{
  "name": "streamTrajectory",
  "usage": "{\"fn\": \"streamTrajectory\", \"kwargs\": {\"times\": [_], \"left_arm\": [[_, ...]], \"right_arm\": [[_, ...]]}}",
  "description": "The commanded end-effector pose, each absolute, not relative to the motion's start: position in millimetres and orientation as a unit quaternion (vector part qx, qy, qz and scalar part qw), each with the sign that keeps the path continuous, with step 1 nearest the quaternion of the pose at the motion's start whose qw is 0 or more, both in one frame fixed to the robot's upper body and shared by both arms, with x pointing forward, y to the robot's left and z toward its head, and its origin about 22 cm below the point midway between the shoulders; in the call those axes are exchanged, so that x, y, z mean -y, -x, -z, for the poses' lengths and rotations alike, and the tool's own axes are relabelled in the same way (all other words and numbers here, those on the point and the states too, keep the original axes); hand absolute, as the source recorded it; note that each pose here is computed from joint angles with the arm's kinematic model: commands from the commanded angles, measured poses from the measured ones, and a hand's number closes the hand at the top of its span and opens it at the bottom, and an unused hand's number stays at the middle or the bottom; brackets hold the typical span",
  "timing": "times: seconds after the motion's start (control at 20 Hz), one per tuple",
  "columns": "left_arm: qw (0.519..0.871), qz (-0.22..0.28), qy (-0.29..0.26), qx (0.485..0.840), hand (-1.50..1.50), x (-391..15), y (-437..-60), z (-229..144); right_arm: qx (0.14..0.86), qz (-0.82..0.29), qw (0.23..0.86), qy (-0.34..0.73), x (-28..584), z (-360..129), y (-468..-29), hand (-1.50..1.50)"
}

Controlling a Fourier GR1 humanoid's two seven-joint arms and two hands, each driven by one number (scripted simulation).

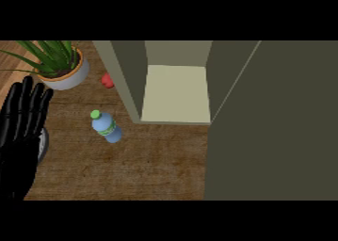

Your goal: Pick up the bottled water, place it into the cabinet and close the cabinet

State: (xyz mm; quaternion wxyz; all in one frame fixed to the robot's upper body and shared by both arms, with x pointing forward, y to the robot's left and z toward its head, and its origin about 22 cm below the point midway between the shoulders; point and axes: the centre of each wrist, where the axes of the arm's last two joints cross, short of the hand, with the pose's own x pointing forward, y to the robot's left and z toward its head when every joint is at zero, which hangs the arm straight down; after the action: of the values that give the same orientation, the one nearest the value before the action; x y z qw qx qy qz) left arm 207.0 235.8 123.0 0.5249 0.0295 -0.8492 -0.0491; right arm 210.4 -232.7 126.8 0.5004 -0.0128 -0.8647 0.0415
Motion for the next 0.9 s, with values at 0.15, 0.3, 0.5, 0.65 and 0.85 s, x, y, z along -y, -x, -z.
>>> {"fn": "streamTrajectory", "kwargs": {"times": [0.15, 0.3, 0.5, 0.65, 0.85], "left_arm": [[0.494, -0.051, -0.172, 0.851, -1.50, -219, -204, -125], [0.542, -0.190, -0.140, 0.807, -1.50, -218, -209, -126], [0.539, -0.221, -0.166, 0.796, -1.50, -181, -199, -111], [0.537, -0.233, -0.148, 0.797, -1.50, -154, -190, -127], [0.544, -0.235, -0.150, 0.791, -1.50, -135, -169, -119]], "right_arm": [[0.843, -0.064, 0.532, 0.039, 246, -123, -184, -1.50], [0.816, -0.060, 0.572, -0.058, 231, -110, -178, -1.50], [0.810, -0.063, 0.578, -0.071, 239, -124, -146, -1.50], [0.809, -0.066, 0.579, -0.077, 242, -134, -119, -1.50], [0.808, -0.058, 0.581, -0.078, 247, -154, -86, -1.50]]}}
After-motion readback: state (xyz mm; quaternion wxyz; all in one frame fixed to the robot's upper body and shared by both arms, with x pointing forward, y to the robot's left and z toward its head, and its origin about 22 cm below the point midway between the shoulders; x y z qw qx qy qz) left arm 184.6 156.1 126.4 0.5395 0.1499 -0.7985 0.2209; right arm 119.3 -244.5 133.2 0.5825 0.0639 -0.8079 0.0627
